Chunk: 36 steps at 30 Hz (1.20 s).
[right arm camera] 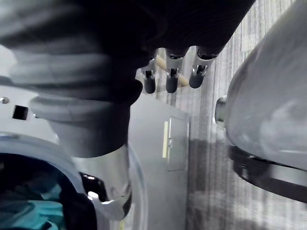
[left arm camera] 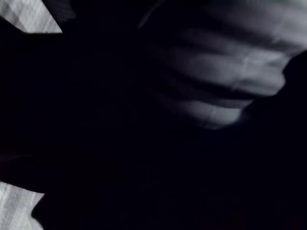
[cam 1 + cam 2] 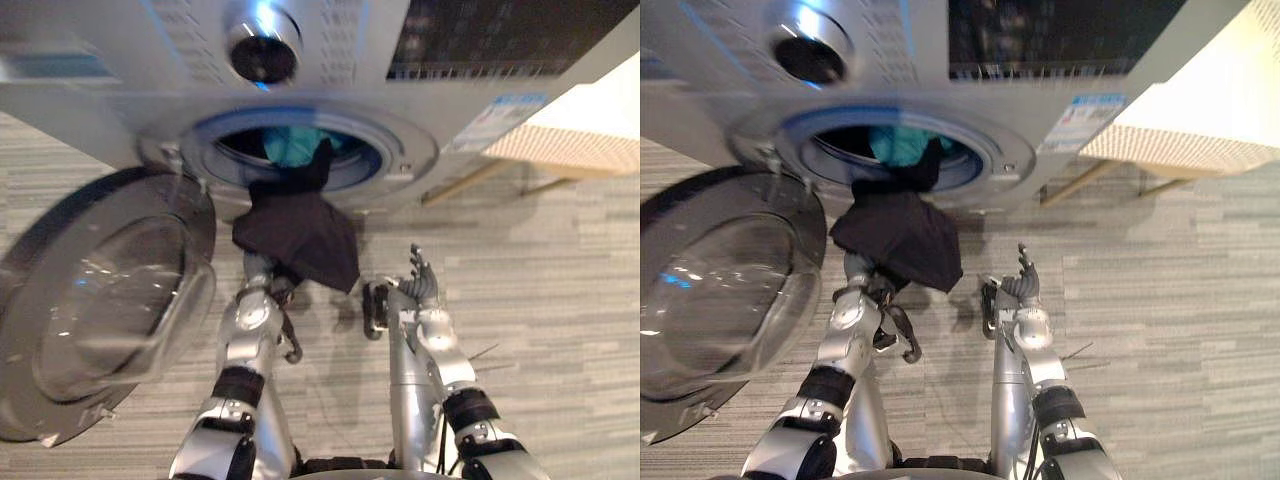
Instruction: Pick up the laundry basket with both hands and put the clothes into the washing machine.
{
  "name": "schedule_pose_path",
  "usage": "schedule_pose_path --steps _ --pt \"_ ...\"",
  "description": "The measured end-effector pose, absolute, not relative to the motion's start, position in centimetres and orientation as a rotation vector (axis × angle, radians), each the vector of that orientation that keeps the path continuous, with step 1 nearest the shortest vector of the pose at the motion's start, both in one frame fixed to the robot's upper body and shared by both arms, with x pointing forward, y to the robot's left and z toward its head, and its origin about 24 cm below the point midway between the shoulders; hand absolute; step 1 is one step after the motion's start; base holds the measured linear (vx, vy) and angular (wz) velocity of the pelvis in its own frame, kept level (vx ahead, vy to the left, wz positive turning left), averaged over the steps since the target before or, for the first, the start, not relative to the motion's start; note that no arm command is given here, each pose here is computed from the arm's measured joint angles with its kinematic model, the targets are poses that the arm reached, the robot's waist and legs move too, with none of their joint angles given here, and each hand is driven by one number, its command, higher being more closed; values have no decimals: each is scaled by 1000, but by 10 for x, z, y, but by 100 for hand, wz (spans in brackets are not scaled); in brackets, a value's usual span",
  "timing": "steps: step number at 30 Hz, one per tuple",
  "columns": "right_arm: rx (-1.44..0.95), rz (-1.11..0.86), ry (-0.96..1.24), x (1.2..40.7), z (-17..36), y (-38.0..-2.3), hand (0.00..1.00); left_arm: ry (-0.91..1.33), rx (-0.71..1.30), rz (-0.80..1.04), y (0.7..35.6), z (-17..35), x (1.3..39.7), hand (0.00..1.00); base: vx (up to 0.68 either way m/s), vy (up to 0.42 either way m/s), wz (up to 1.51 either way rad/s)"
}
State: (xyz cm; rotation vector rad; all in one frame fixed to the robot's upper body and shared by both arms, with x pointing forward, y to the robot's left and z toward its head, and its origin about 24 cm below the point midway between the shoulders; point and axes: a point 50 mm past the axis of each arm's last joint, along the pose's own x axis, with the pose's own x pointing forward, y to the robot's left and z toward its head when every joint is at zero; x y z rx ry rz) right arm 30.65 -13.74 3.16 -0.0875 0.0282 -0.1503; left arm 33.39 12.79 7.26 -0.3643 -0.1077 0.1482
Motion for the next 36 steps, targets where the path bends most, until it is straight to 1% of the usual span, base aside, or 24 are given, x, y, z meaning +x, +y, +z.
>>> schedule_pose_path --steps 1,5,7,9,10,12,15,17,21,22,24,25,26,28,31,34,36 --pt "-72 -158 -30 311 46 -136 0 -169 -372 133 124 93 342 100 -27 -68 -19" --pt "-47 -166 -148 316 73 -136 0 -297 -362 123 123 139 359 100 -15 -70 -6" --pt "-33 -167 -197 316 83 -135 0 -374 -355 141 130 166 367 100 -14 -31 -2" --pt "11 -184 -239 313 91 -139 0 -506 -327 157 142 214 375 100 -21 -35 1" --pt "13 -186 -246 312 92 -140 0 -539 -316 155 144 227 376 100 -18 -32 2" --pt "24 -203 -266 310 95 -145 0 -667 -280 148 151 276 377 100 -11 -30 5" --pt "32 -202 -295 307 100 -147 0 -758 -262 166 154 318 376 100 2 -19 6" --pt "33 -194 -308 307 102 -147 0 -808 -213 202 157 343 374 100 14 -20 6" --pt "47 -180 -349 303 109 -147 0 -880 -92 278 164 383 367 100 5 -5 1" --pt "67 -174 -370 300 112 -147 0 -897 -36 315 168 393 366 100 0 0 0" --pt "74 -177 -388 297 113 -149 0 -902 41 355 171 405 364 100 13 -2 2" --pt "72 -166 -412 295 116 -151 0 -886 122 394 174 408 366 0 27 -2 5" --pt "72 -164 -414 295 116 -151 0 -882 143 405 175 408 366 0 28 -1 4" --pt "67 -144 -418 292 116 -152 0 -838 266 462 180 408 370 0 18 0 8" --pt "74 -128 -438 288 118 -155 0 -793 397 489 180 405 375 0 11 -4 14" --pt "72 -105 -443 285 117 -155 0 -742 513 489 180 399 381 0 8 -4 6" --pt "65 -88 -444 280 115 -155 0 -709 619 459 174 395 384 0 22 -5 12"
